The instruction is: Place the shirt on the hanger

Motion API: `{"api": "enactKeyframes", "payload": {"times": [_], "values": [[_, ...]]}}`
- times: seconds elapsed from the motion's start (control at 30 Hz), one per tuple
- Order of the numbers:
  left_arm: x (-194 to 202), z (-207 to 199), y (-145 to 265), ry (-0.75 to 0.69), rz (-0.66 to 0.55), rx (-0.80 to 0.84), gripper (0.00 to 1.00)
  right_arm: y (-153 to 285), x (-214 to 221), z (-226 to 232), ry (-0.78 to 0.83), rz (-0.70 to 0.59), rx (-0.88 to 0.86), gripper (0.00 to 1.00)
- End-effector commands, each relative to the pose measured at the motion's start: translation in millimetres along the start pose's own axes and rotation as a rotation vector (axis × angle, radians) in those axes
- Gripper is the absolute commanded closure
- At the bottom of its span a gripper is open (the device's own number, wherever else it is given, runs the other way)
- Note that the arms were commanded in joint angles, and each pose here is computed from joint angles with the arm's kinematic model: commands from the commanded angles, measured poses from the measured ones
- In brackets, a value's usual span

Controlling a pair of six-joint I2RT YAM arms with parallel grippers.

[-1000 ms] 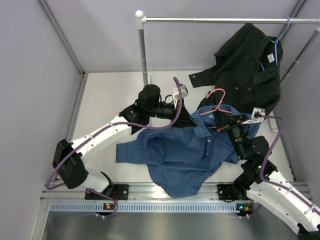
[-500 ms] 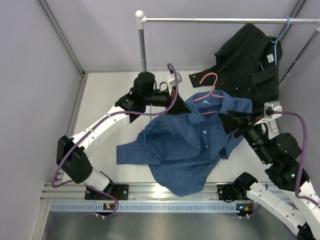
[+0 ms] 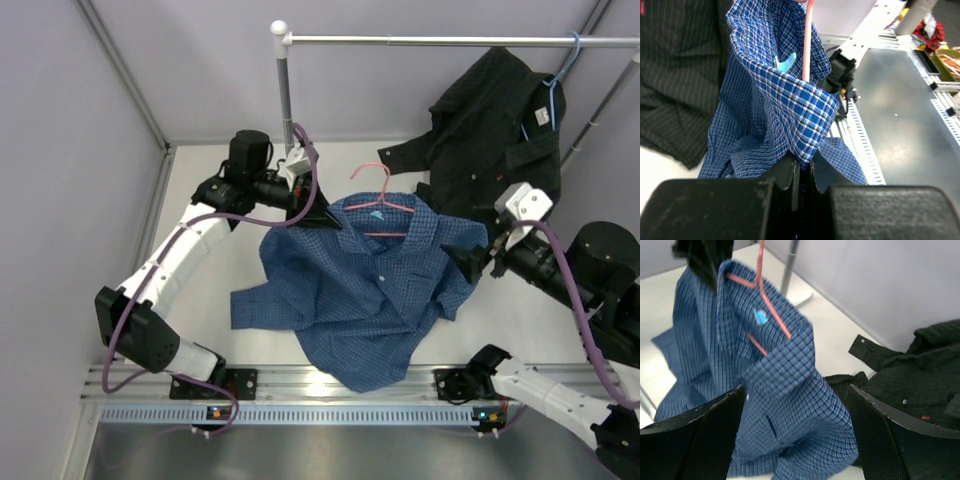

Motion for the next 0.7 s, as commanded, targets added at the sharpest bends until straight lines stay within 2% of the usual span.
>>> {"api": "enactKeyframes", "payload": {"times": [0.0,0.1,0.13,0.4,0.57,0.67], "values": [[-35,-32,12,-0.154,-0.117,0.177,1.0,18,-1,10,0.152,0.062,-0.161,0.2],[-41,-39,14,-0.167,-0.135,0.212,1.0,5,-6,16,0.159,0.119,-0.231,0.22],[-41,-40,14,-0.165,-0.139,0.219,1.0,-6,-2,20,0.146,0.175,-0.277,0.23],[-51,-59,20,-0.204,-0.164,0.266,1.0,-24,0,33,0.085,0.253,-0.411,0.25],[-51,-69,21,-0.221,-0.182,0.301,1.0,-33,-4,34,0.066,0.256,-0.435,0.37],[-50,-72,22,-0.229,-0.183,0.299,1.0,-34,-9,35,0.061,0.251,-0.442,0.4]]}}
Point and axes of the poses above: each gripper's point midway between its finger pads, its own y axis back along the fingers, its own z axis along the line the jaws close on, x = y × z, the point moved 8 cm from there along y, back along the fingers, and after that the axes turned 14 degrees about -y, right-handed, at the moved point
